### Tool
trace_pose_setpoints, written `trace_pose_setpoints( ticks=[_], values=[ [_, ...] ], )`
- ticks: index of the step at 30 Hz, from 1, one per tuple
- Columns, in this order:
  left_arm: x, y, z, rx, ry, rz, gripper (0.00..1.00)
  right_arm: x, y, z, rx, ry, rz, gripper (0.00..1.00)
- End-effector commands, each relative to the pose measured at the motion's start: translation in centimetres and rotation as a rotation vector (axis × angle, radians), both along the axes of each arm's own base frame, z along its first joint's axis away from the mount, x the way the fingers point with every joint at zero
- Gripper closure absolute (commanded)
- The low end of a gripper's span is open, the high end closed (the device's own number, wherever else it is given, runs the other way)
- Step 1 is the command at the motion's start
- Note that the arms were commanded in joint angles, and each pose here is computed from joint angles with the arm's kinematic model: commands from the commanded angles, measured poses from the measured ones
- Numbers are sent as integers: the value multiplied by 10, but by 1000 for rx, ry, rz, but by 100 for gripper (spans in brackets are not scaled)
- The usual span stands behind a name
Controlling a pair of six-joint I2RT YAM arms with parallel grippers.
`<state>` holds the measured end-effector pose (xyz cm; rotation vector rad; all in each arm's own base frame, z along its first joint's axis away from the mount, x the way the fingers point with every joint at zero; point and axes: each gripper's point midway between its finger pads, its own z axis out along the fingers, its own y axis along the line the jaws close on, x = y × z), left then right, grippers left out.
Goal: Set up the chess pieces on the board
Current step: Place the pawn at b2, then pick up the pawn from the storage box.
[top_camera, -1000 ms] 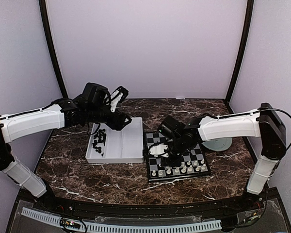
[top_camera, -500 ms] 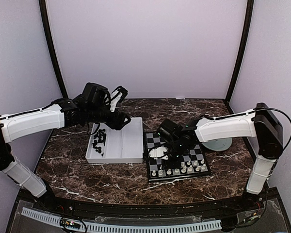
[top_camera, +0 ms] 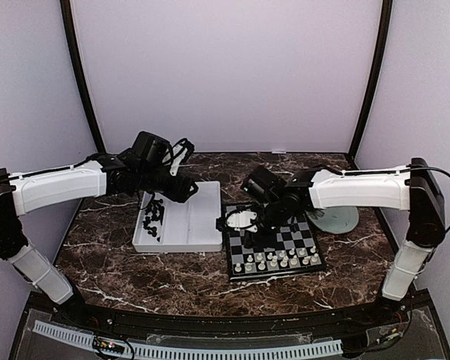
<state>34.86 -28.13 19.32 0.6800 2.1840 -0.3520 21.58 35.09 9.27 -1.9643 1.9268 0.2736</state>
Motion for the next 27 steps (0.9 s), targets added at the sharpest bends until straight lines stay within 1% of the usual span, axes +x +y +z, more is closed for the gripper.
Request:
trace_pose_setpoints(
  ticks=[1, 6, 10, 11, 14, 17, 20, 22, 27],
  values=[
    [1, 14, -17, 36, 65, 73, 39, 8, 1, 30, 54, -19, -23, 74],
    [1, 30, -41, 78, 140, 141, 44, 25, -9, 61, 138, -15, -81, 74],
    [5, 40, -69, 80, 244, 205, 54, 46, -28, 79, 212, 4, -165, 74],
    [7, 40, -70, 63, 263, 219, 56, 49, -33, 84, 235, 9, -183, 74],
    [15, 48, -87, 71, 327, 285, 58, 59, -47, 87, 276, 35, -242, 74],
    [29, 54, -89, 53, 332, 338, 59, 64, -57, 88, 301, 48, -279, 74],
    [41, 56, -93, 36, 328, 366, 63, 65, -62, 87, 309, 45, -293, 74],
    [55, 59, -91, 26, 312, 400, 64, 66, -63, 87, 314, 47, -296, 74],
    [88, 60, -99, 5, 268, 456, 63, 66, -62, 87, 326, 57, -294, 73]
  ],
)
